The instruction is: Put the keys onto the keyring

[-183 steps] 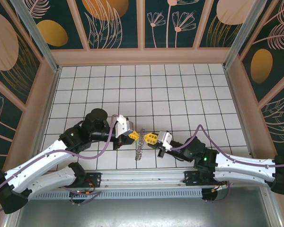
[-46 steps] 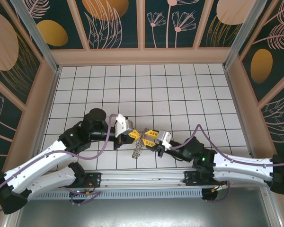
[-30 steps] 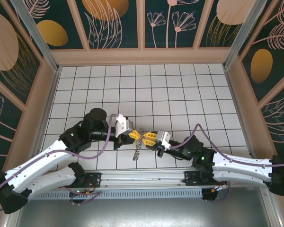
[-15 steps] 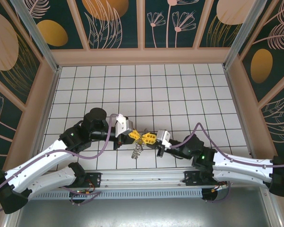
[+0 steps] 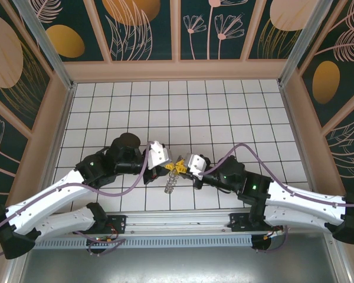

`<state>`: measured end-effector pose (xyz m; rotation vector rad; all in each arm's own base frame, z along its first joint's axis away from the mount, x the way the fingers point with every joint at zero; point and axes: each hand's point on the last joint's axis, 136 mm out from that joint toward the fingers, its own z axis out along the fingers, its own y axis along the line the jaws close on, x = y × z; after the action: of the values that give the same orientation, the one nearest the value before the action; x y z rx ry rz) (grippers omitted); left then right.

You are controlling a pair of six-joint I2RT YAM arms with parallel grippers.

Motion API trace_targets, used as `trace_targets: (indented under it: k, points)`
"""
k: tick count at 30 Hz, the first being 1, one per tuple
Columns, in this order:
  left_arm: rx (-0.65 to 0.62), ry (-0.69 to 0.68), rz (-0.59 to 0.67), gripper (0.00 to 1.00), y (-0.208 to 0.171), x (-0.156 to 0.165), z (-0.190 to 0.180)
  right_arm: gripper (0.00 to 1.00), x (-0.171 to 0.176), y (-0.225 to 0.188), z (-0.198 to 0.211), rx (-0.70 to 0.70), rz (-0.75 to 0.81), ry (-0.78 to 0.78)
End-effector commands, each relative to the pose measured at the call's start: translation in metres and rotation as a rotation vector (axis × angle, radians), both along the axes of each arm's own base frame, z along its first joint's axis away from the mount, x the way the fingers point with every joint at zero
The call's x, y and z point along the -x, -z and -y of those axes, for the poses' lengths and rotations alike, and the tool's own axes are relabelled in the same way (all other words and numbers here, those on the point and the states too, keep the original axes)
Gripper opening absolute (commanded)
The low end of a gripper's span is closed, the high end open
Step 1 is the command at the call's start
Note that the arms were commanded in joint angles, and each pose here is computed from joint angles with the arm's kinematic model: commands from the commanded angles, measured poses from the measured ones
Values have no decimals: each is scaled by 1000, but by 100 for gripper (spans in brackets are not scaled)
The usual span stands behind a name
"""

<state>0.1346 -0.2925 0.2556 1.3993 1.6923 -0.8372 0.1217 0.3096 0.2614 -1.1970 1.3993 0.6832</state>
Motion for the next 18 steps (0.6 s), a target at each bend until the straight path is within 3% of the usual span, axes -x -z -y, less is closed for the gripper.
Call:
trace_targets:
  k: [1,5,10,15,18]
  points:
    - [8,91,6,0,-8,14,17,0,4,-12,-8,23,21,-41]
    - [11,106,-5,0,-7,16,21,0,4,-10,-8,50,29,-34]
    - [166,123,20,0,-31,25,20,0,12,-11,-5,17,18,-66]
    - [310,167,30,0,-55,38,19,24,24,-13,-1,-58,-3,-109]
    - [320,174,32,0,-54,39,19,28,22,-14,5,-69,-5,-84]
